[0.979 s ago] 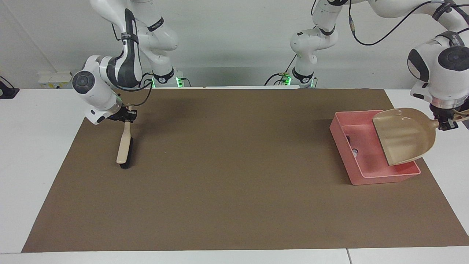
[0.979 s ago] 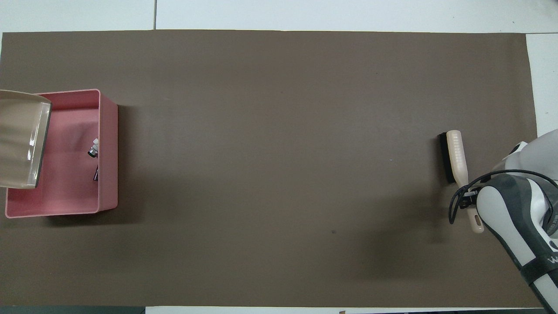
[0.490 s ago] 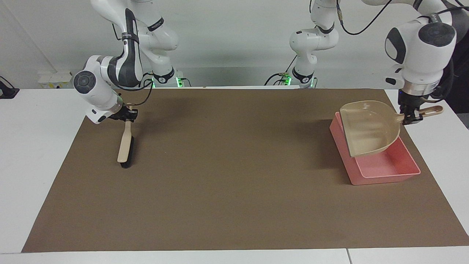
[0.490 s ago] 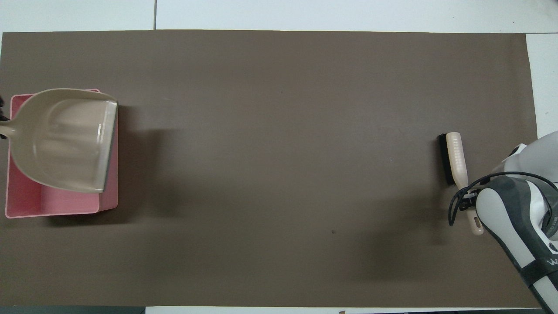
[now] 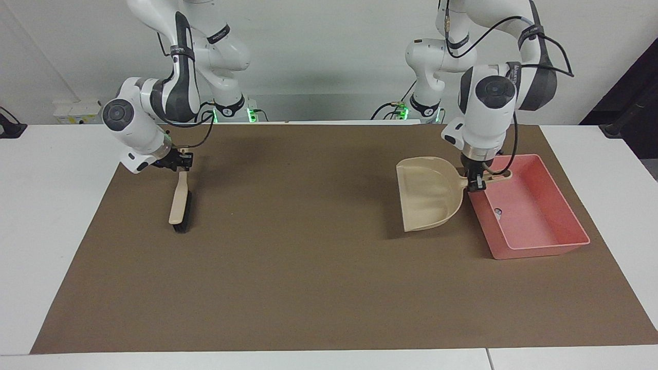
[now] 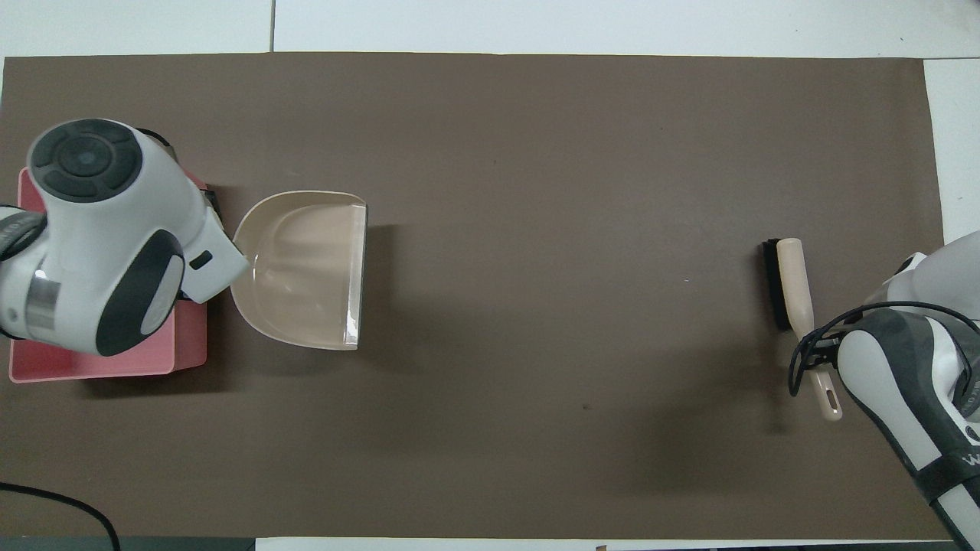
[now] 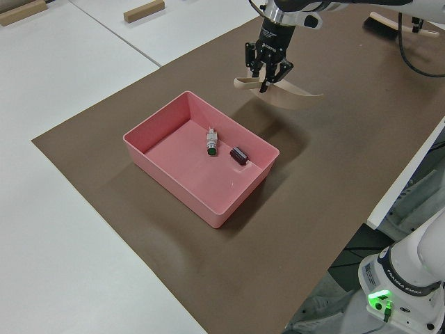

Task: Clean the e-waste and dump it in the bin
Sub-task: 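Lower the dustpan back onto the table with the left gripper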

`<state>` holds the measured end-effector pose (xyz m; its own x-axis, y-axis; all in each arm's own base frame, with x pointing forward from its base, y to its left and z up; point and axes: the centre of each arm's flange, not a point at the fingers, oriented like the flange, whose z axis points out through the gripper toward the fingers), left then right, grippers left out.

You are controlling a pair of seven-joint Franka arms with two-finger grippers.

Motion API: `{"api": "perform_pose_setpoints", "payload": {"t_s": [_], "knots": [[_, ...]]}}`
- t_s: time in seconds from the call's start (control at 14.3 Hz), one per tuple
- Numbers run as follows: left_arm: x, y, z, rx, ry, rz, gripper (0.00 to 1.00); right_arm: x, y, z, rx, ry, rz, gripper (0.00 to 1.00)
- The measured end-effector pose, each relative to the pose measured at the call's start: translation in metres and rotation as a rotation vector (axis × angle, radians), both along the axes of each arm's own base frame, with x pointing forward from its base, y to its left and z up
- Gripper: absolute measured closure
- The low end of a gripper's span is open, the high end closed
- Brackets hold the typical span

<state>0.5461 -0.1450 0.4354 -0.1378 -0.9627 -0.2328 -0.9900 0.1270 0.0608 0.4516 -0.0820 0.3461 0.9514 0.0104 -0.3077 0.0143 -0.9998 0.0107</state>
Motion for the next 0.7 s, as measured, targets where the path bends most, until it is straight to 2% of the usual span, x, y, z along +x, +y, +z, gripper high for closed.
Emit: {"api": "perform_pose_setpoints", "payload": {"t_s": [0.07, 0.14, 0.21, 0.42, 0.49, 0.7], "knots": [[-0.001, -0.009, -0.014, -0.012, 0.003, 0.003, 0.67, 0.000, 0.000, 0.001, 0.000, -0.001, 0.000, 0.45], [-0.002, -0.016, -0.025, -0.026, 0.005, 0.008, 0.67, 0.001, 0.000, 0.002, -0.001, -0.005, 0.000, 0.45], [-0.002, -0.020, -0.036, -0.031, 0.011, 0.009, 0.67, 0.004, 0.000, 0.006, -0.002, -0.013, 0.001, 0.38], [0.000, -0.017, -0.051, -0.036, 0.015, 0.016, 0.67, 0.022, -0.002, 0.035, -0.012, -0.066, 0.006, 0.07], [0.001, -0.016, -0.054, -0.038, 0.012, 0.017, 0.67, 0.031, -0.002, 0.052, -0.017, -0.090, 0.008, 0.00], [-0.003, -0.016, -0.072, -0.047, 0.006, 0.010, 0.67, 0.048, -0.002, 0.101, -0.027, -0.137, 0.011, 0.00]]}}
